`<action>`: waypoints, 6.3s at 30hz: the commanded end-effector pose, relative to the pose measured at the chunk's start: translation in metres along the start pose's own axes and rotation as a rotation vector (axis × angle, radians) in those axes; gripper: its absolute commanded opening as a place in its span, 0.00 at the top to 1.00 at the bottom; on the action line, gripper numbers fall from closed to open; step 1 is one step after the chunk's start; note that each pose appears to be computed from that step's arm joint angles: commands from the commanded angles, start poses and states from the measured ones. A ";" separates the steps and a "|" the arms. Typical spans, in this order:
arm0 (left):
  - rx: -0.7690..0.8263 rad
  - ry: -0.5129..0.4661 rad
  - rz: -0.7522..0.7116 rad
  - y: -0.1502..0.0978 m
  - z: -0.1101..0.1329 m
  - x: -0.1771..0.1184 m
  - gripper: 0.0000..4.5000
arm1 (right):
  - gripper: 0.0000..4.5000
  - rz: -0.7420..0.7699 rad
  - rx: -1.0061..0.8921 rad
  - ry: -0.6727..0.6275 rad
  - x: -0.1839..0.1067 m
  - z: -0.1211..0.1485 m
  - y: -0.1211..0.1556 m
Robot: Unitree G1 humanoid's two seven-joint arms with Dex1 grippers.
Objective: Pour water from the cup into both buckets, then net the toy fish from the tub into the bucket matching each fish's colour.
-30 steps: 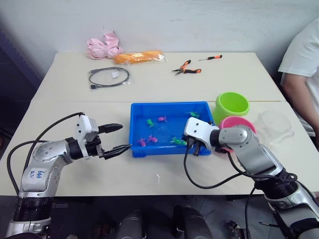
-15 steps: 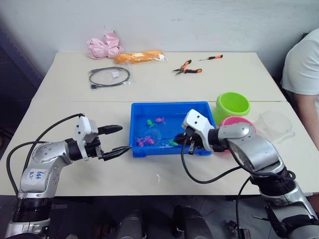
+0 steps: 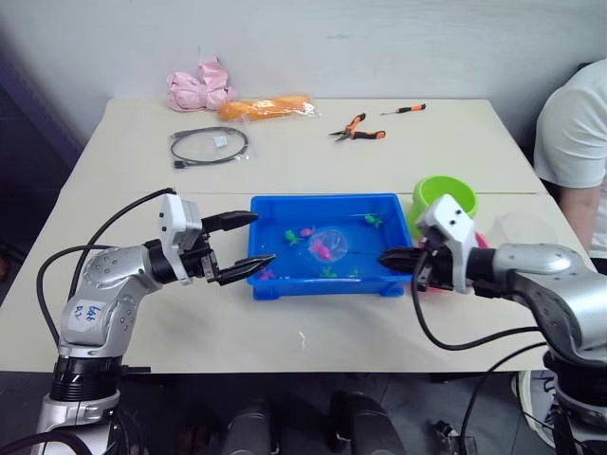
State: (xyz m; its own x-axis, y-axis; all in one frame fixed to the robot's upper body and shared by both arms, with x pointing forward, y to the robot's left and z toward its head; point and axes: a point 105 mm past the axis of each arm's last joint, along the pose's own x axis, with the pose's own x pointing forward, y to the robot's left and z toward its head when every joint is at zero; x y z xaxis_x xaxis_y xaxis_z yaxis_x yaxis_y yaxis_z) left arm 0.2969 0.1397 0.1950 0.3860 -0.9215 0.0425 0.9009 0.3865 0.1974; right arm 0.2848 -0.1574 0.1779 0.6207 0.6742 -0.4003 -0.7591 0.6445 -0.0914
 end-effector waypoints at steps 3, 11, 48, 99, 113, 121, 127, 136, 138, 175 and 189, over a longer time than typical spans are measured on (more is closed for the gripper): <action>0.021 -0.045 -0.078 -0.008 0.012 0.014 0.01 | 1.00 -0.158 0.045 -0.079 -0.028 -0.007 -0.009; -0.014 -0.064 -0.178 -0.016 0.014 0.029 0.01 | 1.00 -0.317 0.028 -0.228 -0.071 -0.003 -0.005; -0.029 -0.038 -0.301 -0.023 -0.003 0.070 0.01 | 1.00 -0.905 -0.792 0.149 -0.136 -0.062 -0.044; 0.072 0.088 0.038 0.028 -0.003 -0.015 0.01 | 1.00 -0.277 -0.338 0.020 -0.005 0.018 -0.024; 0.066 0.090 0.052 0.022 -0.003 -0.012 0.01 | 1.00 -0.453 -0.777 0.165 0.012 0.002 -0.069; 0.062 0.113 0.057 0.022 -0.005 -0.016 0.01 | 1.00 -0.373 -0.764 0.195 0.026 -0.015 -0.061; 0.057 0.128 0.042 0.020 -0.008 -0.019 0.01 | 1.00 -0.328 -0.734 0.207 0.031 -0.019 -0.055; 0.061 0.151 0.038 0.025 -0.011 -0.032 0.01 | 1.00 -0.189 -0.366 0.098 0.045 -0.010 -0.024; 0.073 0.154 0.032 0.029 -0.010 -0.030 0.01 | 1.00 -0.144 -0.315 0.088 0.045 -0.007 -0.021; 0.033 0.034 -0.174 0.013 0.006 0.028 0.01 | 1.00 -0.242 0.131 -0.228 -0.027 -0.006 -0.008; -0.013 -0.035 -0.286 -0.005 0.009 0.054 0.01 | 1.00 -0.579 0.050 -0.307 -0.132 -0.007 -0.019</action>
State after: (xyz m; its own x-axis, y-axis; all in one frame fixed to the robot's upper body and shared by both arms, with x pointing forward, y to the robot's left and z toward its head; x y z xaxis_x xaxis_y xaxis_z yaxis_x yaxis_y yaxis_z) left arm 0.3146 0.0930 0.1954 0.1450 -0.9894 -0.0027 0.9750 0.1424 0.1707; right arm 0.2253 -0.2511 0.2093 0.9440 0.3228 -0.0684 -0.3280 0.9406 -0.0876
